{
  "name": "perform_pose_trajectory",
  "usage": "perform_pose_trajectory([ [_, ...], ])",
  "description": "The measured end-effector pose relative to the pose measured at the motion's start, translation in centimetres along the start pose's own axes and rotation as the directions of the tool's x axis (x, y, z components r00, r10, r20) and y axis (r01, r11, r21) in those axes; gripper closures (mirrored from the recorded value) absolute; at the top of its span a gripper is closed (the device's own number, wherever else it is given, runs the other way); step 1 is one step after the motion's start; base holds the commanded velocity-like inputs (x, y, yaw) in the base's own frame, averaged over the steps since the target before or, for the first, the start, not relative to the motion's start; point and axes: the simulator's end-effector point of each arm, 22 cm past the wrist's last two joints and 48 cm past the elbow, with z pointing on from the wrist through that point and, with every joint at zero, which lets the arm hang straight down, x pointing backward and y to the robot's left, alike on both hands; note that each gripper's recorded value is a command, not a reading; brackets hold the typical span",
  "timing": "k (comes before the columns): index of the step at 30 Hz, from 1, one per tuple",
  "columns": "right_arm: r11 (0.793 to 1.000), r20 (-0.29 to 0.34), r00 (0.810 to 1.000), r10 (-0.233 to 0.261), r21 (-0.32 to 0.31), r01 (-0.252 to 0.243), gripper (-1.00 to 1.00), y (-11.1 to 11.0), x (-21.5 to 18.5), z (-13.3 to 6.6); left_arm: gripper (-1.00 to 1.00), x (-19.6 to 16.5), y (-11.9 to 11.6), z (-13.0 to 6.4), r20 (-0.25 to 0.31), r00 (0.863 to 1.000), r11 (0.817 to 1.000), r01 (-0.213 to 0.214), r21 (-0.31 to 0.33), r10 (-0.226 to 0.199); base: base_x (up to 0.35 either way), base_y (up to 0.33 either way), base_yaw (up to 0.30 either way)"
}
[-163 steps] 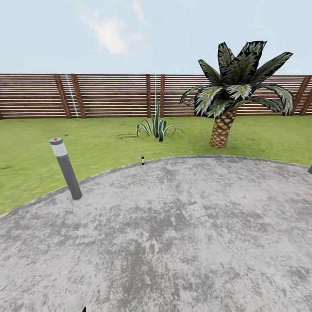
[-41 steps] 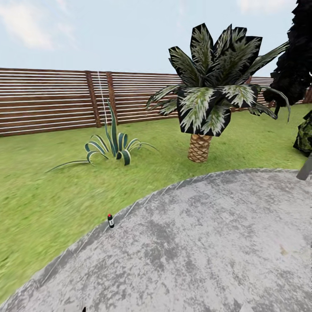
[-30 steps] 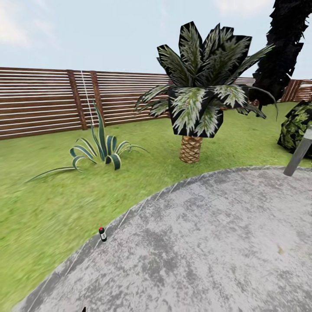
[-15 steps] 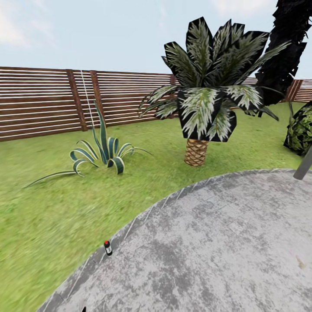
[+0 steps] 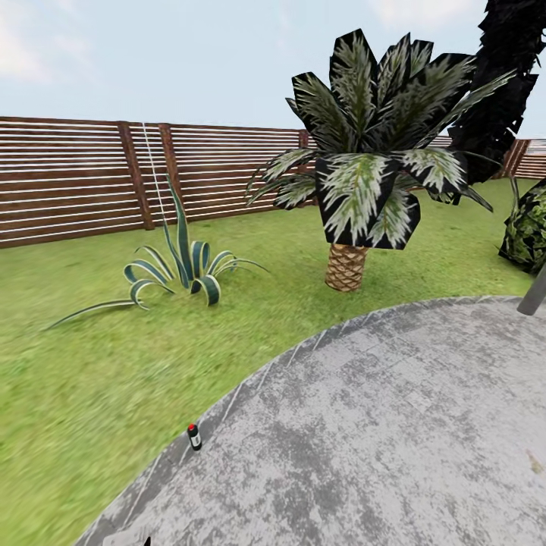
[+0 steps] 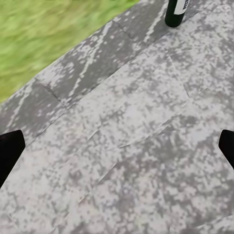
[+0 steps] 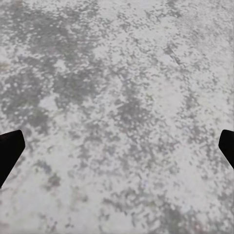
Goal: In the garden, pick up the pesticide atomizer on the floor and spray pesticide onto both trees until each tree trunk is fully covered.
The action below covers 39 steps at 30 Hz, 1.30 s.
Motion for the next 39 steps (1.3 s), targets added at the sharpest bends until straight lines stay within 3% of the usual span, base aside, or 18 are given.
perform_pose_trajectory([
  [7,1.0,0.003,1.0,0.001,-0.002,-0.001,-1.0,0.0,-0.1,0.0,-1.0,-0.2,0.0,0.0,0.003,1.0,1.0,0.001,0.0,-0.001,0.0,0.052,-0.208],
  [22,1.0,0.012,1.0,0.001,-0.002,-0.001,-1.0,0.0,-0.5,0.0,-1.0,-0.6,-0.1,-0.1,0.012,1.0,1.0,0.004,0.001,-0.004,-0.003,0.287,-0.249],
  [31,1.0,0.017,1.0,0.001,-0.002,-0.001,-1.0,0.0,-0.7,0.0,-1.0,-0.8,-0.1,-0.1,0.018,1.0,1.0,0.005,0.001,-0.005,-0.213,0.236,-0.237],
  [39,1.0,0.018,1.0,0.002,0.0,-0.002,-1.0,0.0,-0.8,0.0,-1.0,-1.3,0.1,0.0,0.027,1.0,1.0,0.009,-0.002,-0.008,-0.081,0.075,-0.046],
])
